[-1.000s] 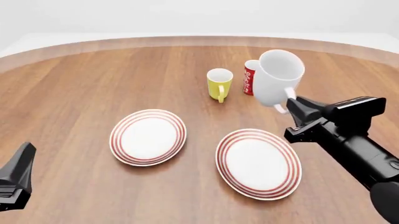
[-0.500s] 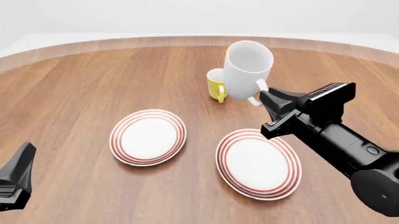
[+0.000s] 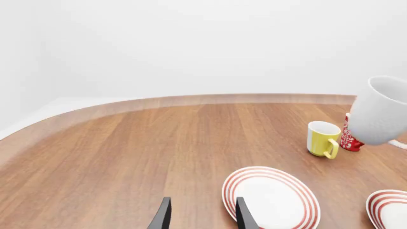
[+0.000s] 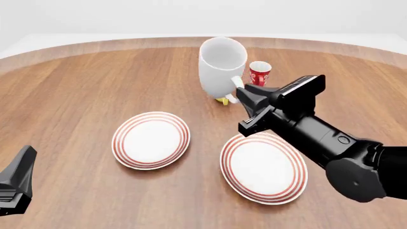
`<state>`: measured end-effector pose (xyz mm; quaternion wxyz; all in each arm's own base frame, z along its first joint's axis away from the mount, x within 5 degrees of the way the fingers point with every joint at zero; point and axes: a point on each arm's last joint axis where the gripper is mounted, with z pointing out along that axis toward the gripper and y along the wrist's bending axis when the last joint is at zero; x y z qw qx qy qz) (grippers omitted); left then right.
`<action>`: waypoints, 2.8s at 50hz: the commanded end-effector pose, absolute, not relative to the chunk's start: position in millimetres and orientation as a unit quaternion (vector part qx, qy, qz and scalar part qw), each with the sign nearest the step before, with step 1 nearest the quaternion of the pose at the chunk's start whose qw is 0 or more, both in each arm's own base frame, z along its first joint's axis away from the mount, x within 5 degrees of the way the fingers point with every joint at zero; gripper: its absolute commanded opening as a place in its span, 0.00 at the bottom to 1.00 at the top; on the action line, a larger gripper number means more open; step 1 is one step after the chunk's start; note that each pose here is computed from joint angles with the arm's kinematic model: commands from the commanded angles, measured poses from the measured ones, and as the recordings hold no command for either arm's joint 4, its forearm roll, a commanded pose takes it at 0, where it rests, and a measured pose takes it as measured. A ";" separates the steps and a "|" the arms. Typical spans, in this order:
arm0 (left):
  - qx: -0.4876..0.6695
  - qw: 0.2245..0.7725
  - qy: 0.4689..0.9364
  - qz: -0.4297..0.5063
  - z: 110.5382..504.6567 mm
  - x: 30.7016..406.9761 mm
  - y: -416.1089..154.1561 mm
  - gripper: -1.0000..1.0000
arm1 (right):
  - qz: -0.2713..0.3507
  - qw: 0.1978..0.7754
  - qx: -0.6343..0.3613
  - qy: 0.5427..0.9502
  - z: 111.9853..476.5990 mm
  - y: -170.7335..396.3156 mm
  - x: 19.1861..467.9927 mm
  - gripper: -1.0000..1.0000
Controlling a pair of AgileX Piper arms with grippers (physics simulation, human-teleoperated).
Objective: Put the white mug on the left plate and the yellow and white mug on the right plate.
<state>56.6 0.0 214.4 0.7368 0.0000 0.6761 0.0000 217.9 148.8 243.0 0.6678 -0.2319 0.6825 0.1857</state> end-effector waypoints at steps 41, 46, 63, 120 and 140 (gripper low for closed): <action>0.000 0.737 0.676 0.000 214.4 56.6 0.0 1.00 | 0.253 0.612 -0.319 0.678 215.8 255.8 232.9 0.00; 0.000 0.737 0.676 0.000 214.4 56.6 0.0 1.00 | 0.255 0.605 -0.320 0.683 209.4 259.1 233.8 0.00; 0.000 0.737 0.676 0.000 214.4 56.6 0.0 1.00 | 0.256 0.577 -0.331 0.701 187.9 267.6 231.3 0.00; 0.000 0.737 0.676 0.000 214.4 56.6 0.0 1.00 | 0.256 0.532 -0.330 0.737 144.6 286.0 241.5 0.00; 0.000 0.737 0.676 0.000 214.4 56.6 0.0 1.00 | 0.254 0.523 -0.331 0.743 138.3 288.6 243.0 0.00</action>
